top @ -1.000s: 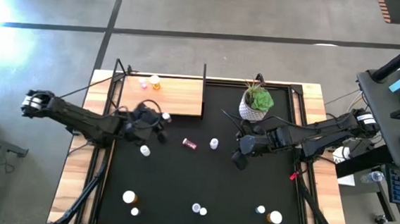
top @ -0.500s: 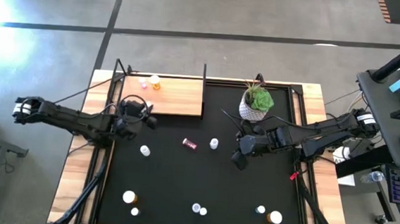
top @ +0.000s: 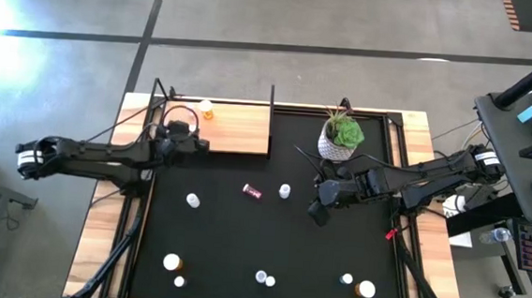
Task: Pick and place medicine bottles onto shelf by color
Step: Put the right pink pill bottle on the shelf aligned with the other pink pill bottle
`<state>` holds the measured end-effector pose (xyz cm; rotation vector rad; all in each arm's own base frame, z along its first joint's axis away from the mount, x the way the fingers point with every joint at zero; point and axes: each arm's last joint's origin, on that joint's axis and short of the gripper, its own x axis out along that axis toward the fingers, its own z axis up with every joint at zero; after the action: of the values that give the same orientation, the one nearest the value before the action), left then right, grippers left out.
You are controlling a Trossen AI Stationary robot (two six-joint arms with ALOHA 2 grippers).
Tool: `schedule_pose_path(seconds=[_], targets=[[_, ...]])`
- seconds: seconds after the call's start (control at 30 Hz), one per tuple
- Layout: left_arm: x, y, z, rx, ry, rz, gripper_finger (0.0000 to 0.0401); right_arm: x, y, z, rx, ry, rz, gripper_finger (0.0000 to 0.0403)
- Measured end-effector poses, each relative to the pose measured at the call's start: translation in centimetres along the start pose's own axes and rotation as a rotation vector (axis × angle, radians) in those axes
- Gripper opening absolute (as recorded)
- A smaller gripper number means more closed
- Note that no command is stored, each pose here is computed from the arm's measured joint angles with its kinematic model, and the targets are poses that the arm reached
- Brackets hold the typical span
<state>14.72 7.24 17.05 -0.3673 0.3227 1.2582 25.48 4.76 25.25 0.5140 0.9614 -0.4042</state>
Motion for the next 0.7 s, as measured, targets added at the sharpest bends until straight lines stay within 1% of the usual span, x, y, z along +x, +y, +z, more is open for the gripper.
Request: schedule_pose_path(seconds=[0.13,0.4,0.7], targets=[[1.0,0.2,0.5,-0.026,0.057,-0.005,0.01,0.0,0.0,0.0,0.001,0.0,0.0,0.0228],[2.2,0.6,1.7,-0.05,0.052,0.073,0.01,0.0,0.0,0.0,0.0,0.0,0.001,0.0228],[3.2,1.5,1.7,-0.052,0.073,0.148,0.01,0.0,0.0,0.0,0.001,0.0,0.0,0.0228]])
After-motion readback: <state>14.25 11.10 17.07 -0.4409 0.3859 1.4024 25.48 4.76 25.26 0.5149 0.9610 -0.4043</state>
